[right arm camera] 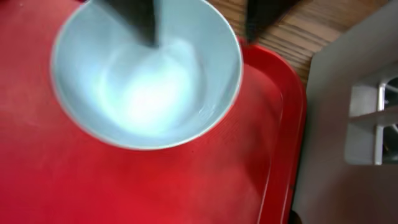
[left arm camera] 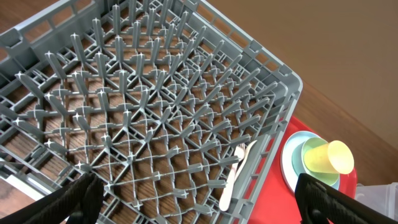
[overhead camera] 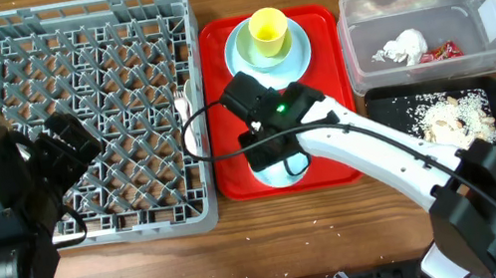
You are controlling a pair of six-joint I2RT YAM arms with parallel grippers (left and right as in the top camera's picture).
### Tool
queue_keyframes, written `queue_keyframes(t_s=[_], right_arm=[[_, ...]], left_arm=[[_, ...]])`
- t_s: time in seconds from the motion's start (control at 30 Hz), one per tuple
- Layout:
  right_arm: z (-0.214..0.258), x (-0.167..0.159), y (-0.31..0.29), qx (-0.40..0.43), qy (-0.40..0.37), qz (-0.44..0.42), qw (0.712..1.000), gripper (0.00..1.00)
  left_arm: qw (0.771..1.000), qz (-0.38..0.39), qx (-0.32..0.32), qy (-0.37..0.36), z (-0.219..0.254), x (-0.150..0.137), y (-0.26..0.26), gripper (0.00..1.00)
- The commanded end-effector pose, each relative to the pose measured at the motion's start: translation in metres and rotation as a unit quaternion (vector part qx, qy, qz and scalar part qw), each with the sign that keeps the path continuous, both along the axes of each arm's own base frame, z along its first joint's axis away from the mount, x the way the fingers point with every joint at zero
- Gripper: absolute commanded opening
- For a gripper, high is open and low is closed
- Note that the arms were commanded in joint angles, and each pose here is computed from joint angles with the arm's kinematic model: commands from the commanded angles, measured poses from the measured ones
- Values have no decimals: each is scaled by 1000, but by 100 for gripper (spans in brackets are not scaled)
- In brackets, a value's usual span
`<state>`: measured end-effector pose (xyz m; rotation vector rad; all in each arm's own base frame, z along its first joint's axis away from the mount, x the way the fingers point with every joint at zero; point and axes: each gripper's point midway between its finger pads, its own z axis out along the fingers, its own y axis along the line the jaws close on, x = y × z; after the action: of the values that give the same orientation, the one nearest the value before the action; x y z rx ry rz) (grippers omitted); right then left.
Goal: Sort waste into correct bins and load items into the dishwasher rack
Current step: 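Set the empty bowl back on the red tray and release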
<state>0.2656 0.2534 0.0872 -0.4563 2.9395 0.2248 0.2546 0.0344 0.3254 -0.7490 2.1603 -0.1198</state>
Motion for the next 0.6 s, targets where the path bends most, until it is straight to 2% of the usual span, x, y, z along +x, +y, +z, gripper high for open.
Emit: queue_keyframes(t_s=[0.0,0.07,0.1,0.13,0.17,0.2,0.23,0.27,0.37,0.4,0.43,0.47,0.5,0.53,0.57], right_arm=[[43,9,-12,32,-36,-7,999,52],[54,17,-41,0,-59,-29,998,54],[58,22,-60,-27,-71,-48,996,61],[58,23,-73,-46,-72,-61,994,61],[59,23,-91,-65,-67,-89,992,59],[60,24,-108,-78,-63,-135,986,46],[64,25,-118,-79,-67,-173,980,41],[77,29,-131,-77,-91,-197,973,43],[117,31,-180,-86,-157,-270,946,57],[127,28,-206,-94,-167,-318,929,74],[135,20,-241,-107,-168,-374,906,86],[140,7,-276,-118,-159,-426,883,87],[144,-8,-311,-130,-149,-478,856,99],[146,-26,-342,-123,-133,-540,822,100],[145,-33,-355,-95,-121,-574,804,100]], left_arm=[[1000,6,-4,-5,3,0,1,100],[1000,6,-4,-5,3,0,1,100],[1000,6,-4,-6,3,0,1,100],[1000,6,-4,-6,3,0,1,100],[1000,6,-4,-6,3,0,1,100],[1000,6,-4,-6,3,0,1,100],[1000,6,-4,-6,3,0,1,100],[1000,6,-4,-6,3,0,1,100],[1000,6,-4,-6,3,0,1,100],[1000,6,-4,-6,3,0,1,100],[1000,6,-4,-5,3,0,1,100],[1000,6,-4,-5,3,0,1,100],[1000,6,-4,-5,3,0,1,100],[1000,6,-4,-6,3,0,1,100],[1000,6,-4,-5,3,0,1,100]])
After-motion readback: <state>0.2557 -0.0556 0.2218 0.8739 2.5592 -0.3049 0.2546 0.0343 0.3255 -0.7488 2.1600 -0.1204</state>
